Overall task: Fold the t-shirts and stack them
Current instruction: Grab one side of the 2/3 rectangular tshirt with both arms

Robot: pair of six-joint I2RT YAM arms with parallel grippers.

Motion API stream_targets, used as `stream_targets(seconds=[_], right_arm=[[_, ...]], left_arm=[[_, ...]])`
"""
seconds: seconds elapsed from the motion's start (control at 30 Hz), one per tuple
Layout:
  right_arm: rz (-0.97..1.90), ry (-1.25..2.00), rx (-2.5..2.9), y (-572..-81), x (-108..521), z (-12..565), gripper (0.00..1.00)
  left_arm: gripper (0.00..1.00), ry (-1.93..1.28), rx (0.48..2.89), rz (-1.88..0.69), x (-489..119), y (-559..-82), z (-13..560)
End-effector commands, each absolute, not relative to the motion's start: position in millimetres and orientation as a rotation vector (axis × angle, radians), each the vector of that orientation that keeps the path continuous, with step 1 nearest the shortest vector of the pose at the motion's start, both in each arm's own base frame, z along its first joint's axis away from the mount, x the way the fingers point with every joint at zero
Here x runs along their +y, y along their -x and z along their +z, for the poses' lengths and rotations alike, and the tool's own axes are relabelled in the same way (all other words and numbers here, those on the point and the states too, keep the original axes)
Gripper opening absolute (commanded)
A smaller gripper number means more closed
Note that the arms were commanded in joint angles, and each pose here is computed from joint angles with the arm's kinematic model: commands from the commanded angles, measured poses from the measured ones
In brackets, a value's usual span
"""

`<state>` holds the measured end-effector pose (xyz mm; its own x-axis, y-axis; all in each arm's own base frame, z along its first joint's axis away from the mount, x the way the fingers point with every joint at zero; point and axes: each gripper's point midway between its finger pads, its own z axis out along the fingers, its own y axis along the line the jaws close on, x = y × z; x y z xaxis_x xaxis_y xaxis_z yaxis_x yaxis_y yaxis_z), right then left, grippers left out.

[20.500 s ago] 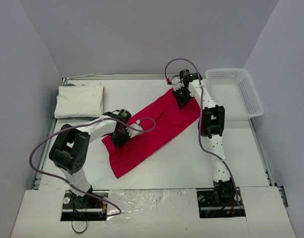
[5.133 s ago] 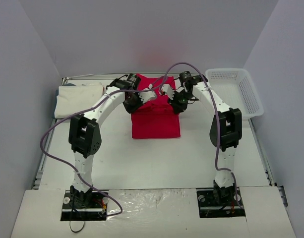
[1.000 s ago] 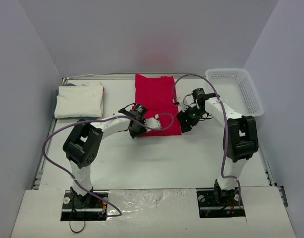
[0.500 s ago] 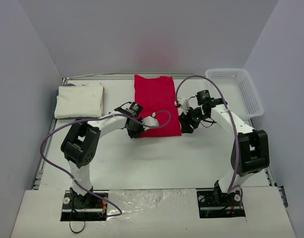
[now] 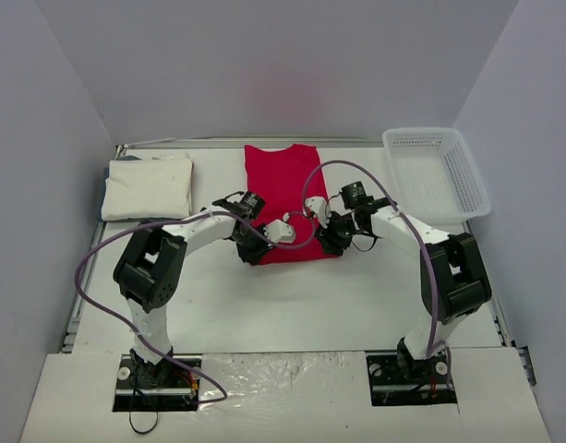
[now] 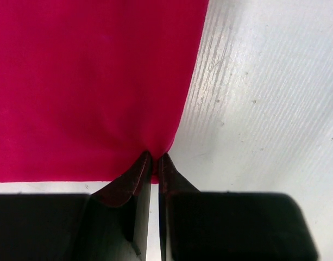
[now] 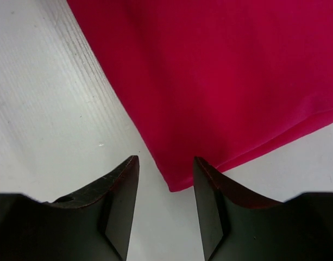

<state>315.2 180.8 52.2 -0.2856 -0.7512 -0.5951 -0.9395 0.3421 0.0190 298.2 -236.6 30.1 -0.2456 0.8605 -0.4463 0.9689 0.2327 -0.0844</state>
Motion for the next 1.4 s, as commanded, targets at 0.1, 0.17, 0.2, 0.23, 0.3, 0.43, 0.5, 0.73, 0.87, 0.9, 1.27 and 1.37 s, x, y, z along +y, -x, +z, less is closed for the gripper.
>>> stream_targets(seconds=[0.1, 0.17, 0.2, 0.23, 0.3, 0.43, 0.5, 0.73, 0.87, 0.9, 1.27, 1.37], right_arm=[[0.437, 1.528, 2.148, -324.2, 179.7, 39.8, 0.40], [0.439, 1.533, 2.174, -321.7, 177.6, 34.0, 0.40], [0.454, 1.539, 2.183, -318.6, 177.0, 29.7, 0.40], [0.462, 1.548, 2.197, -313.4, 175.5, 24.6, 0.39], [0.463, 1.554, 2.227, -308.7, 172.2, 16.9, 0.39], [0.450, 1.527, 2.274, -307.1, 161.2, 14.0, 0.39], [0.455, 1.499, 2.267, -308.9, 159.5, 20.5, 0.40], [0.431, 1.389, 2.249, -316.5, 155.5, 51.4, 0.43], [0.485, 1.362, 2.182, -310.9, 158.4, 70.6, 0.45], [0.486, 1.368, 2.184, -306.8, 156.9, 68.0, 0.46], [0.525, 1.422, 2.185, -281.6, 160.0, 62.4, 0.45], [0.539, 1.462, 2.199, -274.4, 161.9, 54.6, 0.43]], left_arm=[[0.02, -1.722, 2.251, -0.603, -234.3, -281.4, 31.3], [0.02, -1.712, 2.253, -0.610, -233.7, -282.5, 31.7], [0.02, -1.702, 2.256, -0.622, -233.5, -282.3, 31.4], [0.02, -1.691, 2.263, -0.623, -231.4, -283.5, 30.4], [0.02, -1.683, 2.273, -0.628, -228.6, -283.2, 27.8], [0.02, -1.669, 2.291, -0.638, -224.3, -283.7, 24.0], [0.02, -1.666, 2.293, -0.636, -222.1, -284.4, 22.5], [0.02, -1.665, 2.297, -0.639, -219.1, -285.2, 17.4], [0.03, -1.633, 2.282, -0.705, -222.7, -282.8, 22.8], [0.02, -1.629, 2.278, -0.709, -222.4, -282.9, 23.9], [0.02, -1.627, 2.272, -0.798, -224.2, -280.0, 38.0], [0.02, -1.616, 2.279, -0.823, -224.0, -283.5, 39.6]])
